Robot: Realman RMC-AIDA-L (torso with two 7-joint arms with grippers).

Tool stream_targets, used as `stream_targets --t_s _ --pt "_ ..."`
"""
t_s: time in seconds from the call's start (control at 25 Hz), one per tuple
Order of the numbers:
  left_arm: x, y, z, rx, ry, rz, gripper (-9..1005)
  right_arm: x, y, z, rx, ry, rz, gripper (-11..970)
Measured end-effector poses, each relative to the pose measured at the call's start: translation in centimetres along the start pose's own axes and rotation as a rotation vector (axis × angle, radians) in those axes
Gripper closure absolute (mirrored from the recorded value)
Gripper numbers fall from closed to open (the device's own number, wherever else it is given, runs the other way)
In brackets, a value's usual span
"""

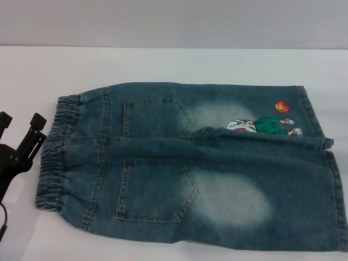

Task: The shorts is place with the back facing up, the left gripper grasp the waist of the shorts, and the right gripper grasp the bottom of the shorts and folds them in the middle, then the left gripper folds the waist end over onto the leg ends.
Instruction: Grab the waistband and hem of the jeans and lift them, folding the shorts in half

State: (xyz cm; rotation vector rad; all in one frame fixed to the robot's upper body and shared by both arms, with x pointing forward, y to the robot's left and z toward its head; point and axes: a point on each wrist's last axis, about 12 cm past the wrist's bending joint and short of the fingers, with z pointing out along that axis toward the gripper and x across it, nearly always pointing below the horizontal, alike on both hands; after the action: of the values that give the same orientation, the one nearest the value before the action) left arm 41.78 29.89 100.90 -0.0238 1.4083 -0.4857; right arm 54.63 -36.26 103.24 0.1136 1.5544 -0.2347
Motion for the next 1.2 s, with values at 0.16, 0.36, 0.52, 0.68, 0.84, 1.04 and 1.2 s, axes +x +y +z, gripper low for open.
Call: stream_targets --t_s 0.16,0.36,0.52,0.68,0.84,1.04,1.2 --pt "0.0 0.0 0.0 -0.012 -0.007 0.001 150 -0.3 -0.1 0.1 0.002 -0.014 -0.003 265" --pt "0.0 0.0 0.4 -0.015 -0.007 0.001 150 -0.3 -0.1 0.2 0.001 -0.016 -0.004 265" --pt "0.1 -0.1 0.7 -0.007 -0.007 -0.002 150 -0.4 -0.1 0.3 -0.001 -0.02 -0.004 266" --pt "0.0 -0.1 0.9 -0.017 -0.018 -0.006 150 -0.6 0.0 0.5 0.005 -0.026 0.002 266" --pt "-0.1 0.0 0.9 -0.034 -0.033 -0.014 151 -1.1 0.3 0.9 0.003 -0.048 0.007 265" --pt "-0.4 0.2 1.0 -0.068 -0.065 -0.018 151 -1.2 0.4 1.0 0.004 -0.056 0.016 265" --pt "-1.0 0.4 1.2 -0.056 -0.105 -0.003 151 -1.1 0.5 0.9 0.004 -0.051 0.021 266"
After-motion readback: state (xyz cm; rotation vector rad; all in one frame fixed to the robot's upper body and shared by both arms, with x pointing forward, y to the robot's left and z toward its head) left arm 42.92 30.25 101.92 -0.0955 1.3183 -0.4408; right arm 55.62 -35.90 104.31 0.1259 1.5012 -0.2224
